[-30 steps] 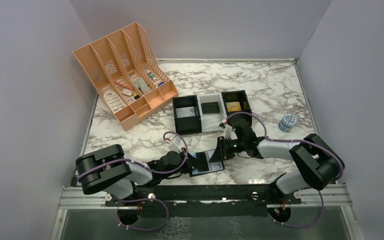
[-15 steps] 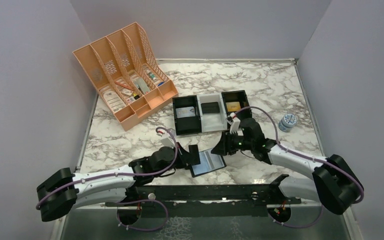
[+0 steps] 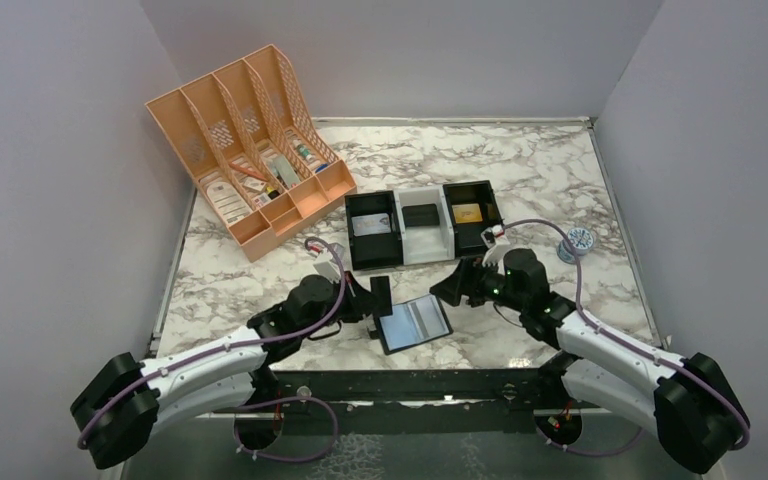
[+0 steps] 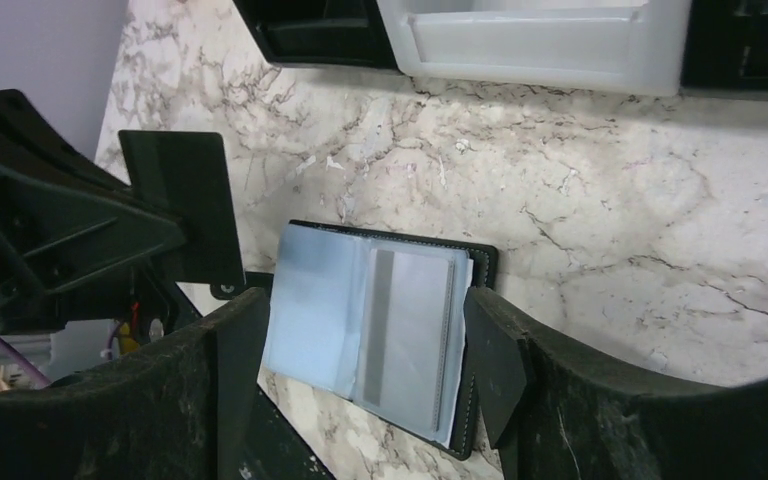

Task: Take the credit cards out of the card holder

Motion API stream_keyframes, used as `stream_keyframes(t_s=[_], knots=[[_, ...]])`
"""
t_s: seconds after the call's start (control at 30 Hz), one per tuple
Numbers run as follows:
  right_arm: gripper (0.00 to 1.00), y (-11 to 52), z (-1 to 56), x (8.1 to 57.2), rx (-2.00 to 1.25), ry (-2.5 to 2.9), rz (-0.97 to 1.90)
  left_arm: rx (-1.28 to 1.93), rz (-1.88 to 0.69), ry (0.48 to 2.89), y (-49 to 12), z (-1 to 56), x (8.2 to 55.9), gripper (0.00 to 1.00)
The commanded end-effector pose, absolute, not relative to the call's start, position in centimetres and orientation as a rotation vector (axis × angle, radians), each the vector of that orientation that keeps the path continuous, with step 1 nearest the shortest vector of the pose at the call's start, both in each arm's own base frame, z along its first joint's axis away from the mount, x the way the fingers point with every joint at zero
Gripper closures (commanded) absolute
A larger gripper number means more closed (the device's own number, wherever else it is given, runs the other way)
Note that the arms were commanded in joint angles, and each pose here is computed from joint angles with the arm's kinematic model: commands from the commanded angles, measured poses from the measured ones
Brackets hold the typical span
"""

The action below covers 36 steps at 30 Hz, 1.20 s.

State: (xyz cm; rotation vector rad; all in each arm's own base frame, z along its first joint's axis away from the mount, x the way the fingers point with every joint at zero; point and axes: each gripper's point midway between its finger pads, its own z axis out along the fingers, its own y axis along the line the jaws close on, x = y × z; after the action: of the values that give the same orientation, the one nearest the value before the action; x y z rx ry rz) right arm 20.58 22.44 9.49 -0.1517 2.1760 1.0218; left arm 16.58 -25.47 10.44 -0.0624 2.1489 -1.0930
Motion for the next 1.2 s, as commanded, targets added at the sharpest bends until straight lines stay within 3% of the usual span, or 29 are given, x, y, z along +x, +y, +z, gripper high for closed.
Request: stream_keyframes(t_s=[0.0,0.37,0.67,1.07,1.17], knots=[[0.27,22.9,11.6,20.7,-0.151,2.063,1.162,0.094,-1.337,2.095,-27.4,12.6,15.9,1.00],[0.30,25.4,18.2,15.5,-0.396,1.733,1.620,0.290,-1.557,1.905,-28.5,17.7,13.3,1.00],[0.41,27.2,21.0,14.4,-0.551,1.683,1.782,0.330,-1.640,1.820,-29.4,20.0,12.9,1.00],[0.75,28.7,21.0,14.5,-0.562,1.704,1.852,0.334,-1.683,1.794,-30.4,20.4,12.6,1.00],[0.76,28.7,20.7,14.5,-0.554,1.710,1.860,0.337,-1.692,1.787,-30.4,20.4,12.4,1.00]])
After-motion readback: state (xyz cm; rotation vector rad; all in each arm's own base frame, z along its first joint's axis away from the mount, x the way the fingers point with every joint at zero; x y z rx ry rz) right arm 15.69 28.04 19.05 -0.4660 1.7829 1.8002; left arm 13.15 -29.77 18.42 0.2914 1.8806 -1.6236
